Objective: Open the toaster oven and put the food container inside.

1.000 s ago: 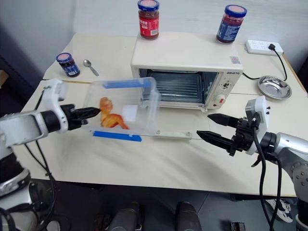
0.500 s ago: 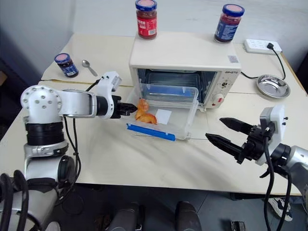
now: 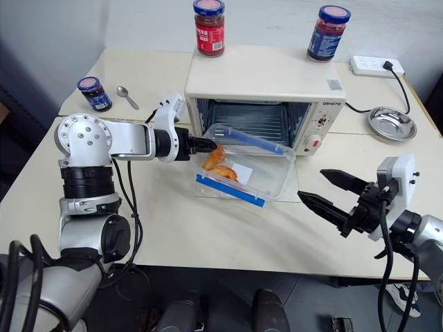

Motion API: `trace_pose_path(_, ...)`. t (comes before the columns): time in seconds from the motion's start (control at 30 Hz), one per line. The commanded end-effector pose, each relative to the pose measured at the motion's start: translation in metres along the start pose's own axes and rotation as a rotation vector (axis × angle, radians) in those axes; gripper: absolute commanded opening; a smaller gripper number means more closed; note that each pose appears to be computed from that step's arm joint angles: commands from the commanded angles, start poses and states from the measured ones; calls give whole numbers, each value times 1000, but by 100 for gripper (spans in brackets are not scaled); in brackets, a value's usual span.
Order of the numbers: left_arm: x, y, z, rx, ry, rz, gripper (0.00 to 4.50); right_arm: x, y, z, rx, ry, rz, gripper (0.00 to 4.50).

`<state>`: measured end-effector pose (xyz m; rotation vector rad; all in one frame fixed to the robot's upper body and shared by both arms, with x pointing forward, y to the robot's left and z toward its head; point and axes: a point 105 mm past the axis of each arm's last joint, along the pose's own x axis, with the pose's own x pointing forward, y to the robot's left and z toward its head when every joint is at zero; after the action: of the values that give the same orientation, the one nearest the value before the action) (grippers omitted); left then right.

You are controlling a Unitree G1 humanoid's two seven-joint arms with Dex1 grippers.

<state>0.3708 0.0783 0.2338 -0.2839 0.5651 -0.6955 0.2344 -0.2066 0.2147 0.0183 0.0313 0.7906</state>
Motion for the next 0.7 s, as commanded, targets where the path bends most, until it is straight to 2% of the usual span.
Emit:
trace_pose_path(0.03, -33, -24, 31, 70, -174, -162, 251, -1, 4, 13, -44, -26, 28, 450)
trace_pose_path(0.2, -76, -28, 39, 121, -313, -346, 251, 6, 14, 17, -35, -25, 106, 450)
trace_pose_path(0.23, -81, -25, 38, 129, -329, -352, 213, 7, 16, 18, -29, -24, 117, 413)
trace_pose_path(0.27, -86, -24, 36, 142, -338, -375, 199, 7, 17, 17, -19, -22, 133, 397)
trace_pose_path(0.33, -99, -29, 26, 200, -325, -464, 132, 7, 24, 15, -4, -12, 182, 324)
trace_pose_path(0.37, -104, -33, 18, 226, -298, -515, 116, 7, 28, 14, 4, -7, 207, 307)
trace_pose_path(0.5, -110, -36, -12, 319, -192, -608, 7, 8, 42, 9, 32, 23, 286, 182)
trace_pose_path(0.6, -102, -30, -41, 436, -60, -613, 0, 8, 53, -7, 38, 103, 346, 102)
trace_pose_path(0.7, -88, -18, -56, 536, 22, -581, 0, 11, 53, -21, 21, 158, 349, 10)
